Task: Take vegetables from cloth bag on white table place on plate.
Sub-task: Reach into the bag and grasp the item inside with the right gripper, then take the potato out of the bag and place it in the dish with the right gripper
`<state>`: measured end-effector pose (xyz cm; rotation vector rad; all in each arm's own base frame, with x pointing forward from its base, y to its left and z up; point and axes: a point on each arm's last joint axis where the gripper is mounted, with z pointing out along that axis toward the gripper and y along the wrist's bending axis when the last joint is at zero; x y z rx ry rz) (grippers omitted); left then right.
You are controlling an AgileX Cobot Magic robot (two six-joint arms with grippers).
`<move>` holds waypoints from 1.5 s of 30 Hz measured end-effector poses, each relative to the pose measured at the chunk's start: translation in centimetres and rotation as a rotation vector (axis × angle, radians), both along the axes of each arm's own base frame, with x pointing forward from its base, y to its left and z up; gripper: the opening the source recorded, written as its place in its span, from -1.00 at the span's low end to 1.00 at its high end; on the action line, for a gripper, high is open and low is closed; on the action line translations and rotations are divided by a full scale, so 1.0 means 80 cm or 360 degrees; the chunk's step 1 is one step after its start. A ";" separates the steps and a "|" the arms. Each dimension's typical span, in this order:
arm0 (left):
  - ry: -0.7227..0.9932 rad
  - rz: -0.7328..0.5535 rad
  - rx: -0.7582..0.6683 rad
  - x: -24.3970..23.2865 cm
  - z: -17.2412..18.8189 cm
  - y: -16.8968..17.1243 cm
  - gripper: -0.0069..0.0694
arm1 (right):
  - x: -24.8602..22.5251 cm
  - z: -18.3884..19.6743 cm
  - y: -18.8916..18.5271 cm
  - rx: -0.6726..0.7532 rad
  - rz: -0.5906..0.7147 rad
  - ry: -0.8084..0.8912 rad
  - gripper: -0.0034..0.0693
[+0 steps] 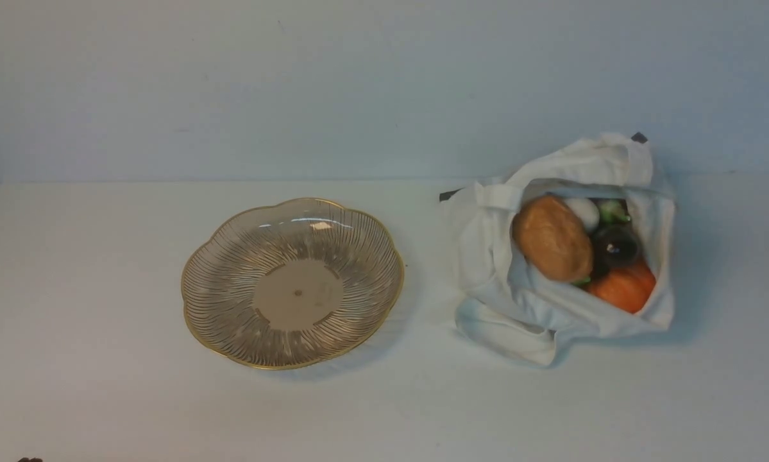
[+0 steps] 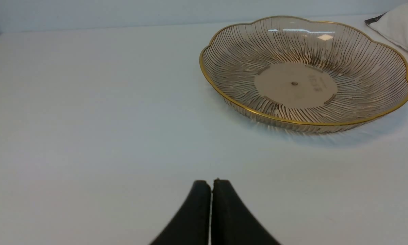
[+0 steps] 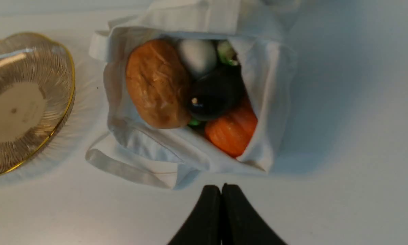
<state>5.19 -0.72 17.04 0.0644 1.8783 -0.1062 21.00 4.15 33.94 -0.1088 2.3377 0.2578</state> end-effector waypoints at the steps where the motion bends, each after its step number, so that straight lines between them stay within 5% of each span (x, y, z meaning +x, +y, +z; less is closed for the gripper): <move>1: 0.0000 0.0000 0.0000 0.000 0.000 0.000 -0.84 | 0.014 -0.003 0.010 -0.0017 0.0062 0.0036 -0.93; 7: 0.0000 0.0000 0.0000 0.000 0.000 0.000 -0.84 | 0.068 -0.013 0.063 -0.0114 0.0277 0.0080 -0.89; 11: 0.0000 0.0000 0.0000 0.000 0.000 0.000 -0.84 | 0.101 -0.025 0.090 -0.0212 0.0369 0.0098 -0.66; 22: 0.0000 0.0000 0.0000 0.000 0.000 0.000 -0.84 | 0.155 -0.076 0.111 -0.0353 0.0393 0.0210 0.35; 23: 0.0000 0.0000 0.0000 0.000 0.000 0.000 -0.84 | 0.165 -0.086 0.114 -0.0365 0.0377 0.0201 0.58; 29: 0.0000 0.0000 0.0000 0.000 0.000 0.000 -0.84 | 0.186 -0.124 0.118 -0.0406 0.0334 0.0237 0.96; 35: 0.0000 0.0000 0.0000 0.000 0.000 0.000 -0.84 | 0.191 -0.142 0.119 -0.0413 0.0313 0.0287 0.91; 38: 0.0000 0.0000 0.0000 0.000 0.000 0.000 -0.84 | 0.189 -0.138 0.118 -0.0409 0.0300 0.0293 0.56; 45: 0.0000 0.0000 0.0000 0.000 0.000 0.000 -0.84 | 0.158 -0.086 0.108 -0.0337 0.0254 0.0314 0.57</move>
